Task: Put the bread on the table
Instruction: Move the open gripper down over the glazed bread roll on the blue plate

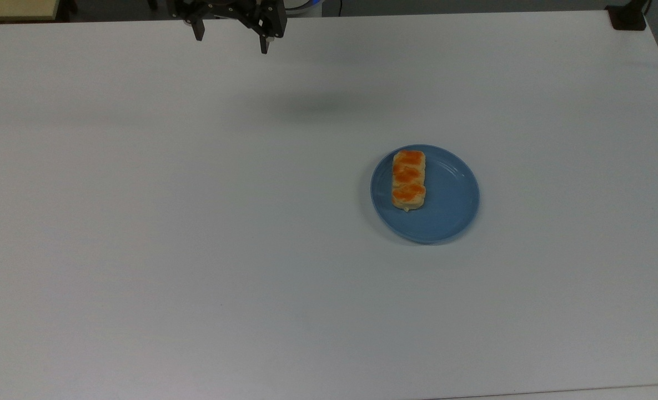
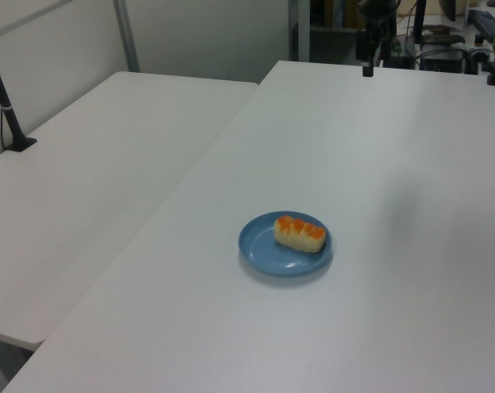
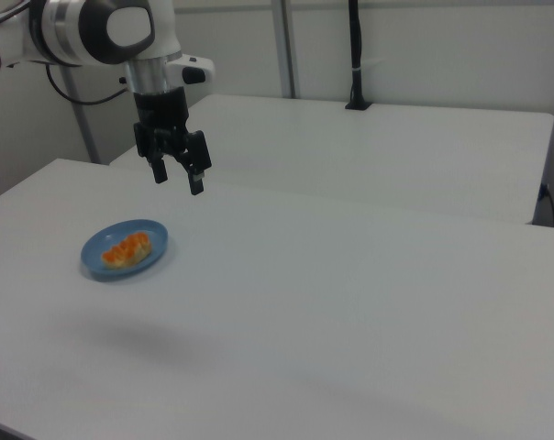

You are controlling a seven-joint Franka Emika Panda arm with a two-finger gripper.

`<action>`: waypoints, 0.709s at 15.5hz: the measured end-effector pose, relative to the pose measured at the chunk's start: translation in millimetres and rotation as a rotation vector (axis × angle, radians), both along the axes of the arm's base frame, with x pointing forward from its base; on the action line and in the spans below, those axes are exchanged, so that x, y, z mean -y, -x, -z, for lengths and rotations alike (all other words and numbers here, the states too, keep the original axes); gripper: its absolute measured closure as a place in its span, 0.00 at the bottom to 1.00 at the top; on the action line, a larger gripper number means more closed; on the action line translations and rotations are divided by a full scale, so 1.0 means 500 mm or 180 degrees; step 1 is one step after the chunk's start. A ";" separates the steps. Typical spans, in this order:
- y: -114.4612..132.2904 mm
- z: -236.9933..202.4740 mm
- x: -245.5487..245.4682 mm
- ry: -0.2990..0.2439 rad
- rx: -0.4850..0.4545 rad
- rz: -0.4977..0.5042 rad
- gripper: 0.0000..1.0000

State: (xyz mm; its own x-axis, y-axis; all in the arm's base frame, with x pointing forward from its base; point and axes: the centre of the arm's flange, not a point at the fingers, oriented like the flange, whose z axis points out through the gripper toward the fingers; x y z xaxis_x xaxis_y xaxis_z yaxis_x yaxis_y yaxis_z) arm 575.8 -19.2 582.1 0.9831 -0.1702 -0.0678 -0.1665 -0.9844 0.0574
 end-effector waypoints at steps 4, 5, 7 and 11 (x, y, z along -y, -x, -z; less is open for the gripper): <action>0.000 0.000 0.000 0.0000 0.0000 0.0000 0.00; 0.000 0.000 0.000 0.0000 0.0000 0.0001 0.00; 0.000 0.000 0.006 0.0001 0.0000 0.0017 0.00; 0.001 0.000 0.021 0.0005 -0.0002 0.0054 0.00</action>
State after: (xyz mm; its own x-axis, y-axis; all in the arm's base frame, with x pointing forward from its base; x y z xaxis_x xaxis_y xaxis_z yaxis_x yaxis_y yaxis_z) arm 575.4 -29.5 581.9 0.9800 -0.1870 -0.0681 -0.1831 -0.9813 0.0589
